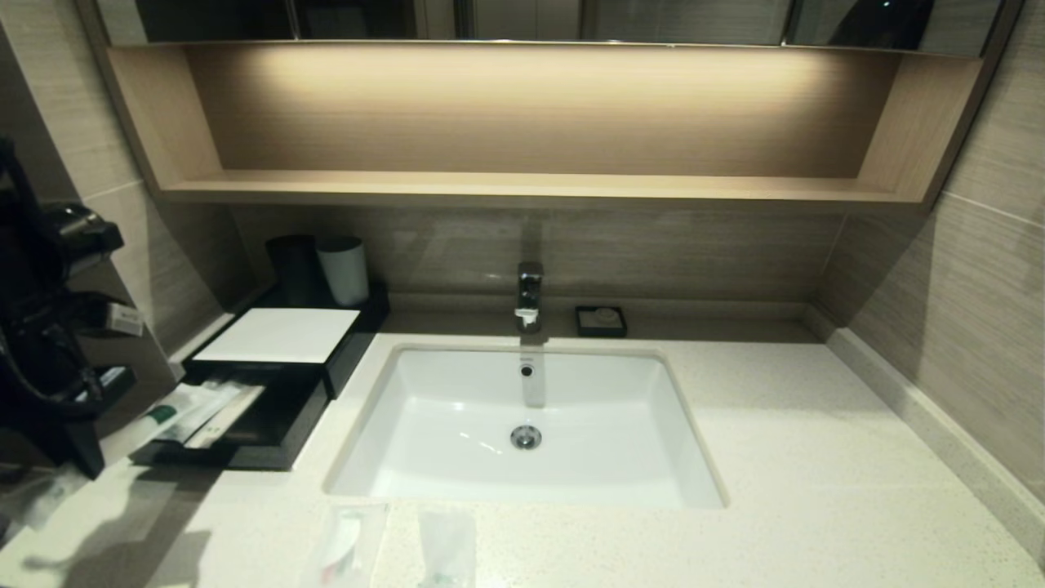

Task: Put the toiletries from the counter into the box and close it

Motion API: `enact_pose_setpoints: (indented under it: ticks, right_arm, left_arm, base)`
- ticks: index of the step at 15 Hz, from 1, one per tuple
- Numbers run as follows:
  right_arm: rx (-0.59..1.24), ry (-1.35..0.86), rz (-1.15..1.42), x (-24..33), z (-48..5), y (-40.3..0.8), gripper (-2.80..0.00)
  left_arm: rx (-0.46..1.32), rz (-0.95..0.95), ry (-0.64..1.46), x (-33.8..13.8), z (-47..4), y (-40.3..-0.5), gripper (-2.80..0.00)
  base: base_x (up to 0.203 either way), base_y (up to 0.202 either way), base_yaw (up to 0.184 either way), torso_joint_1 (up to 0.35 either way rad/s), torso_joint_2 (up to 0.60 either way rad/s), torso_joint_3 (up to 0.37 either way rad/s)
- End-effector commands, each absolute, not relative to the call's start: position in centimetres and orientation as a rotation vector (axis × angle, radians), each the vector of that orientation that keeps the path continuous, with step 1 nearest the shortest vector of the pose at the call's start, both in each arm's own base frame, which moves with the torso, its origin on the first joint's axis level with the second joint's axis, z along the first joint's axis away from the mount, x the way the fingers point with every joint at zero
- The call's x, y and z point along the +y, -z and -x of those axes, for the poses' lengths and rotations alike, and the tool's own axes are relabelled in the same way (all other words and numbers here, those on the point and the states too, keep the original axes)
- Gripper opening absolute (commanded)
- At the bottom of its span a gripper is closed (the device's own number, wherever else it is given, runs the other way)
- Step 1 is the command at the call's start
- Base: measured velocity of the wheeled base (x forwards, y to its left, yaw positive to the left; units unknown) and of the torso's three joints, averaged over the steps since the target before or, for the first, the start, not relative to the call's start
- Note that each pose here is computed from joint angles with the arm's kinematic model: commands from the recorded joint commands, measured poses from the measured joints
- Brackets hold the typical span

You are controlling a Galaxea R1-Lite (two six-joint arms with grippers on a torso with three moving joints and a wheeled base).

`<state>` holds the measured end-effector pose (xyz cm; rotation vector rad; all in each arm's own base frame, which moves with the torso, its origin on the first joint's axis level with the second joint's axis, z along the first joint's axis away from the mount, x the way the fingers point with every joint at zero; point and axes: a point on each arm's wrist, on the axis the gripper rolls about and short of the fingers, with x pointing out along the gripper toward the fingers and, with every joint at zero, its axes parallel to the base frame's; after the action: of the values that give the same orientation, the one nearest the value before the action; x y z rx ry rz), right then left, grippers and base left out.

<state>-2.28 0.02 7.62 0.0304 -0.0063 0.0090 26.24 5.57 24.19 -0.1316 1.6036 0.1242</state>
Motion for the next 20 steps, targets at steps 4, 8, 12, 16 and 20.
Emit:
enact_pose_setpoints:
  ticks: [4, 8, 12, 16, 20]
  right_arm:
    - [-0.006, -0.009, -0.031, 0.0, 2.3, -7.6, -2.8]
    - [-0.006, -0.01, -0.031, 0.0, 2.3, -7.6, -2.8]
    - [-0.006, -0.009, -0.031, 0.0, 2.3, -7.6, -2.8]
    - [-0.005, -0.009, -0.031, 0.0, 2.3, -7.6, -2.8]
    - [-0.006, -0.009, -0.031, 0.0, 2.3, -7.6, -2.8]
  left_arm:
    - [1.664, 0.14, -0.12, 6.1, -28.5, -21.7, -2.8]
    - [1.675, 0.139, -0.122, 6.5, -30.1, -20.0, -2.8]
    - [1.648, 0.132, -0.128, 6.8, -31.4, -18.8, -2.8]
    - [1.631, 0.132, -0.131, 7.1, -32.9, -18.4, -2.8]
    - [1.622, 0.135, -0.127, 7.3, -34.1, -17.8, -2.8]
  base:
    - [0.0, 0.0, 0.0, 0.0, 0.0, 0.0]
    - [0.0, 0.0, 0.0, 0.0, 0.0, 0.0]
    - [0.0, 0.0, 0.0, 0.0, 0.0, 0.0]
    - [0.0, 0.0, 0.0, 0.0, 0.0, 0.0]
    - [0.0, 0.0, 0.0, 0.0, 0.0, 0.0]
